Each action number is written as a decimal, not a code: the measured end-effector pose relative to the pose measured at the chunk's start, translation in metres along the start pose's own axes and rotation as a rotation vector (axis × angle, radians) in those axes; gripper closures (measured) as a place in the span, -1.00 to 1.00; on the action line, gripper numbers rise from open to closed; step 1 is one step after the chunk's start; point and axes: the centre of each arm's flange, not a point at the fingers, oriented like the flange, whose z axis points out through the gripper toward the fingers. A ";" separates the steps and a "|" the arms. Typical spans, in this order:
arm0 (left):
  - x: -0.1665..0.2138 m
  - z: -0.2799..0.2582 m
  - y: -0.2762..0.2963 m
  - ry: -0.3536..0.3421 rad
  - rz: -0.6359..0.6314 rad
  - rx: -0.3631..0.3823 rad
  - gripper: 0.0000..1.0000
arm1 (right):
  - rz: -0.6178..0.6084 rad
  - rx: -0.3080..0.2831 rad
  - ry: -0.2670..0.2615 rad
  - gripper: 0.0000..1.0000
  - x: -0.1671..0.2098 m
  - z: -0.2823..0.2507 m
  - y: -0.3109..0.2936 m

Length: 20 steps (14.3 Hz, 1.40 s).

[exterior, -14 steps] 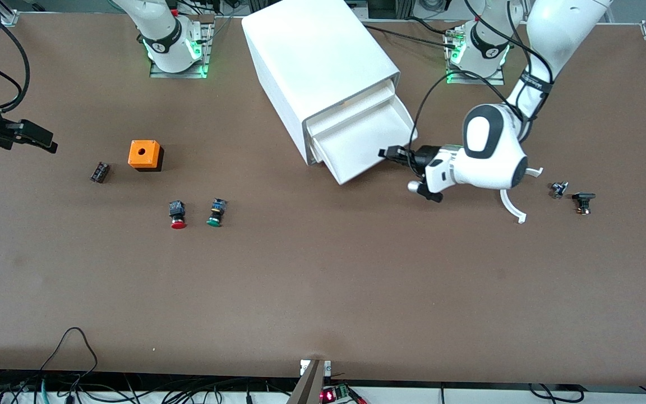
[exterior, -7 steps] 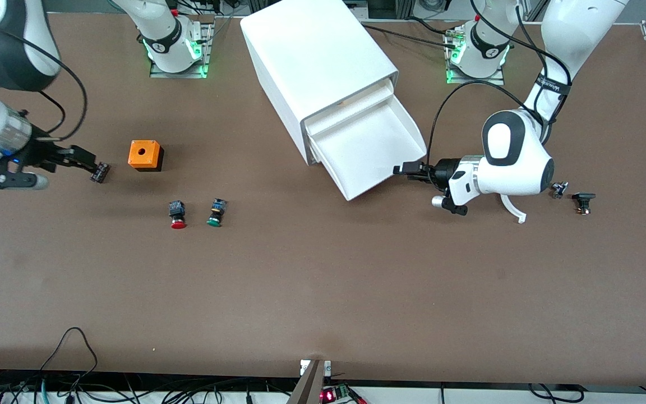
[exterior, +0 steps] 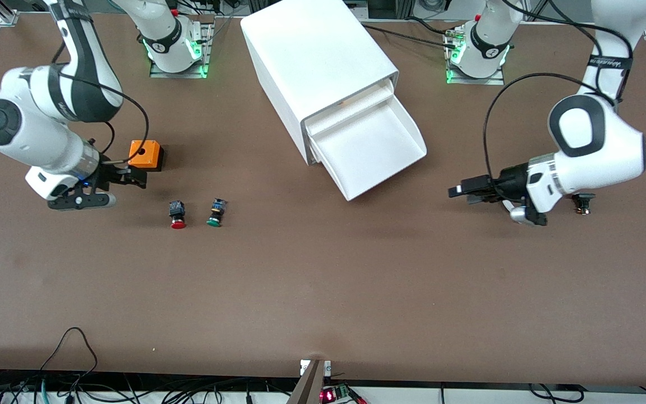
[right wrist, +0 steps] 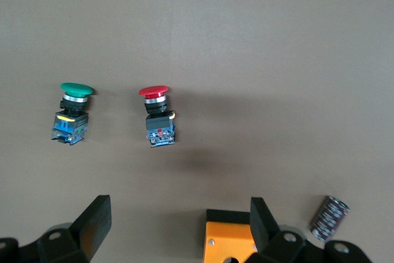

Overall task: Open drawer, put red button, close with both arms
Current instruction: 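Move the right gripper to the red button while the left gripper withdraws, then grasp the red mushroom button with the right gripper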

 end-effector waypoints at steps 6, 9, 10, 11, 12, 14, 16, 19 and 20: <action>-0.007 -0.117 0.079 -0.061 0.309 0.331 -1.00 | -0.039 0.024 0.009 -1.00 0.018 0.067 -0.023; -0.018 -0.182 0.109 -0.164 0.368 0.493 -1.00 | -0.054 0.030 0.018 -1.00 0.016 0.095 -0.027; -0.021 -0.192 0.117 -0.178 0.382 0.544 -1.00 | -0.068 0.031 0.023 -1.00 0.014 0.104 -0.027; -0.023 -0.198 0.123 -0.188 0.394 0.593 -1.00 | -0.083 0.032 0.026 -1.00 0.013 0.114 -0.027; -0.024 -0.201 0.127 -0.197 0.407 0.647 -1.00 | -0.094 0.034 0.031 -1.00 0.011 0.123 -0.027; -0.025 -0.199 0.136 -0.204 0.424 0.716 -1.00 | -0.102 0.036 0.030 -1.00 0.008 0.136 -0.028; -0.025 -0.197 0.139 -0.203 0.421 0.733 -1.00 | -0.112 0.034 0.025 -1.00 0.007 0.141 -0.028; -0.024 -0.199 0.138 -0.172 0.346 0.739 -1.00 | -0.142 0.019 0.030 -1.00 0.006 0.151 -0.028; -0.024 -0.199 0.138 -0.160 0.318 0.742 -1.00 | -0.147 0.019 0.028 -1.00 0.006 0.154 -0.028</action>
